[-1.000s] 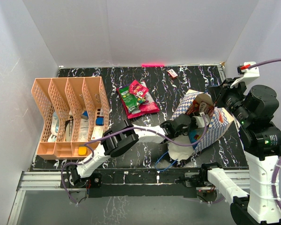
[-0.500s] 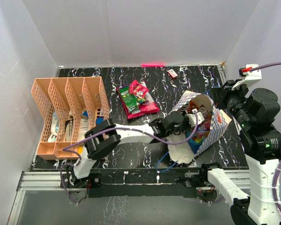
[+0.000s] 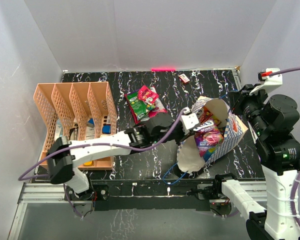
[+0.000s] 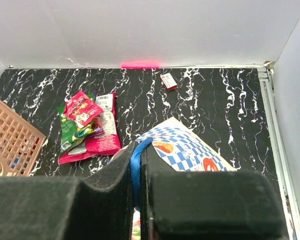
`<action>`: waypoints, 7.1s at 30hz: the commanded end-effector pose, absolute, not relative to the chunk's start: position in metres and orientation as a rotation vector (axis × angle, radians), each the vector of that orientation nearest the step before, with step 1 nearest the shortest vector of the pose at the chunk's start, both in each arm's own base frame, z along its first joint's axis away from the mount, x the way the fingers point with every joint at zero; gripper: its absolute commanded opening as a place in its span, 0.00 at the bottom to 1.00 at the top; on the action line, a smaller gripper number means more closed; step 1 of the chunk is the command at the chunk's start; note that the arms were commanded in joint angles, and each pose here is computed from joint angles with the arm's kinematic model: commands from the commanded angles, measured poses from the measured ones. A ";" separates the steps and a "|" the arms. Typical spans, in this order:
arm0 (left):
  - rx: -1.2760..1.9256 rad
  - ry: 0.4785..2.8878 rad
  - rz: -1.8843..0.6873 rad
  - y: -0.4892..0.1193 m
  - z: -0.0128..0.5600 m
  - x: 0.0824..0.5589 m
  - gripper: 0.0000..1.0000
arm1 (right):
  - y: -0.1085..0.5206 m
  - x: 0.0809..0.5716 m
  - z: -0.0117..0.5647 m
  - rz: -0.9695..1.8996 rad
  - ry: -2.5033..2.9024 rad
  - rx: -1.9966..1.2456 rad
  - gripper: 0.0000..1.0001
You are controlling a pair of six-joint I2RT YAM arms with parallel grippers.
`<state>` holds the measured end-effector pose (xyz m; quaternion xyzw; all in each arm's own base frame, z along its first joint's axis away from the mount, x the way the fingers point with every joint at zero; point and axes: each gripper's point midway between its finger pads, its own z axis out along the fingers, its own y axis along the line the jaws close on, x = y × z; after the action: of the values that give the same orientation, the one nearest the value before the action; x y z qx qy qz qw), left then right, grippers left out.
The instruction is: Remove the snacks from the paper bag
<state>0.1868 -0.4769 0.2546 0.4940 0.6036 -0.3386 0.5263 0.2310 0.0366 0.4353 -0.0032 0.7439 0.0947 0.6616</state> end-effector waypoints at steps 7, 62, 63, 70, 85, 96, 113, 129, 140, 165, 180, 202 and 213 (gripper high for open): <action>1.088 1.382 -0.942 -0.376 0.351 0.133 0.00 | 0.032 0.228 0.473 0.196 1.523 0.000 0.08; 0.597 2.027 -0.381 -0.239 0.161 0.174 0.75 | 0.030 0.226 0.480 0.178 1.512 -0.013 0.08; 0.586 2.004 -0.411 -0.242 0.173 0.175 0.79 | 0.030 0.225 0.480 0.168 1.511 -0.023 0.08; 0.592 1.835 -0.699 -0.288 0.247 0.169 0.84 | 0.043 0.194 0.472 0.148 1.474 -0.228 0.08; 0.776 1.638 -1.123 -0.346 0.292 0.124 0.88 | 0.065 0.167 0.450 0.292 1.383 -0.280 0.08; 0.937 1.546 -1.358 -0.408 0.332 0.101 0.82 | 0.080 0.219 0.475 0.490 1.453 -0.115 0.08; 0.885 1.634 -1.290 -0.418 0.333 0.115 0.73 | 0.137 0.226 0.489 0.844 1.571 -0.279 0.08; 0.920 1.680 -0.936 -0.428 0.266 0.111 0.15 | 0.114 0.204 0.455 0.712 1.619 -0.199 0.08; 0.940 1.713 -0.820 -0.470 0.223 0.109 0.05 | 0.115 0.202 0.457 0.724 1.621 -0.193 0.08; 0.791 1.865 -0.816 -0.515 0.119 0.130 0.19 | 0.112 0.201 0.464 0.694 1.622 -0.200 0.08; 0.864 1.896 -0.841 -0.520 0.088 0.125 0.69 | 0.112 0.201 0.467 0.695 1.624 -0.196 0.08; 1.046 1.901 -0.634 -0.520 0.036 0.191 0.30 | 0.111 0.200 0.471 0.689 1.635 -0.194 0.08; 1.008 1.862 -0.681 -0.512 0.108 0.188 0.00 | 0.097 0.209 0.448 0.591 1.680 -0.151 0.08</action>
<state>0.1920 -0.5261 0.0651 0.4055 0.7541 -0.2686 0.4413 0.2095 0.1049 0.4289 -0.0622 0.7602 0.2817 0.5821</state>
